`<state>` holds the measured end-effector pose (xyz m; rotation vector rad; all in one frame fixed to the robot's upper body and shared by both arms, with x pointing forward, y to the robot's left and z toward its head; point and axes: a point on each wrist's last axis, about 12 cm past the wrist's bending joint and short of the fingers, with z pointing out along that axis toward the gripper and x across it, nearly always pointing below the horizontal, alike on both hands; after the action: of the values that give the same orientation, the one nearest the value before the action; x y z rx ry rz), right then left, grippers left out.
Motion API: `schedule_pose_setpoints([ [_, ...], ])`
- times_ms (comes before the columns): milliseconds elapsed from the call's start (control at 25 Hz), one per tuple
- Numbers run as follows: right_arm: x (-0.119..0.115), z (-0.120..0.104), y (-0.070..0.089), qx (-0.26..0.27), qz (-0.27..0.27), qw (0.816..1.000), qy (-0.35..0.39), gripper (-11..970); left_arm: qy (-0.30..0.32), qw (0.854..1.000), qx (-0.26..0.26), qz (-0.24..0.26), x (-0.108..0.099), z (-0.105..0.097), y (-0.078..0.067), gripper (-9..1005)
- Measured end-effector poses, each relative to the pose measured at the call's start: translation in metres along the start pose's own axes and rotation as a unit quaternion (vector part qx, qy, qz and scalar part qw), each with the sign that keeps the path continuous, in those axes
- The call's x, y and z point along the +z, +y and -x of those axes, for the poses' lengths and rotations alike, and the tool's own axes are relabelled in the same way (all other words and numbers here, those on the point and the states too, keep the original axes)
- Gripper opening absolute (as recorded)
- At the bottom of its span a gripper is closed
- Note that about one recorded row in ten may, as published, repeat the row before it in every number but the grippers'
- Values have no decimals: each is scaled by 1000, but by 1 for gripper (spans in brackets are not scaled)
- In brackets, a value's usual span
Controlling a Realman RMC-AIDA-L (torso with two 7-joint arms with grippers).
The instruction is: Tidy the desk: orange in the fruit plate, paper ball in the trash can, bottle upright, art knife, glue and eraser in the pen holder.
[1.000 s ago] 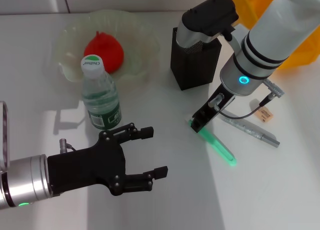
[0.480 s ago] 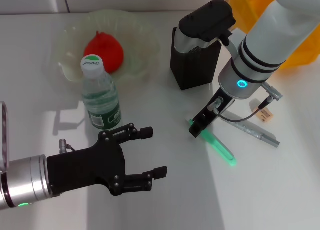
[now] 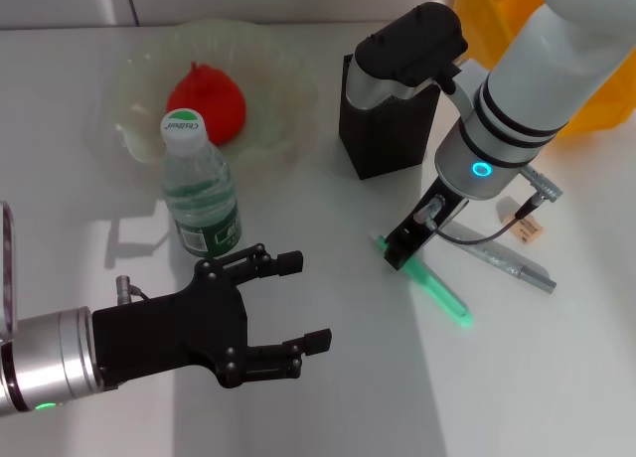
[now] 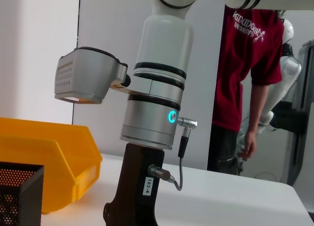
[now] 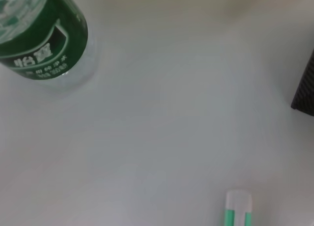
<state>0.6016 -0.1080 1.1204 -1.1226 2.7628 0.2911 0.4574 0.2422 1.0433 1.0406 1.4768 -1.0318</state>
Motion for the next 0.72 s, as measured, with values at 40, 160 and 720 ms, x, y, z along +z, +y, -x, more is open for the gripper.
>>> schedule_pose_setpoints([
  [40,0,0,0,-2,0,1000,-1,381,0,1000,0,0,0,0,0,846],
  [160,0,0,0,-2,1,1000,-1,291,0,1000,0,0,0,0,0,846],
  [720,-27,-3,4,-11,14,999,-50,160,0,1000,0,-2,0,0,0,846],
])
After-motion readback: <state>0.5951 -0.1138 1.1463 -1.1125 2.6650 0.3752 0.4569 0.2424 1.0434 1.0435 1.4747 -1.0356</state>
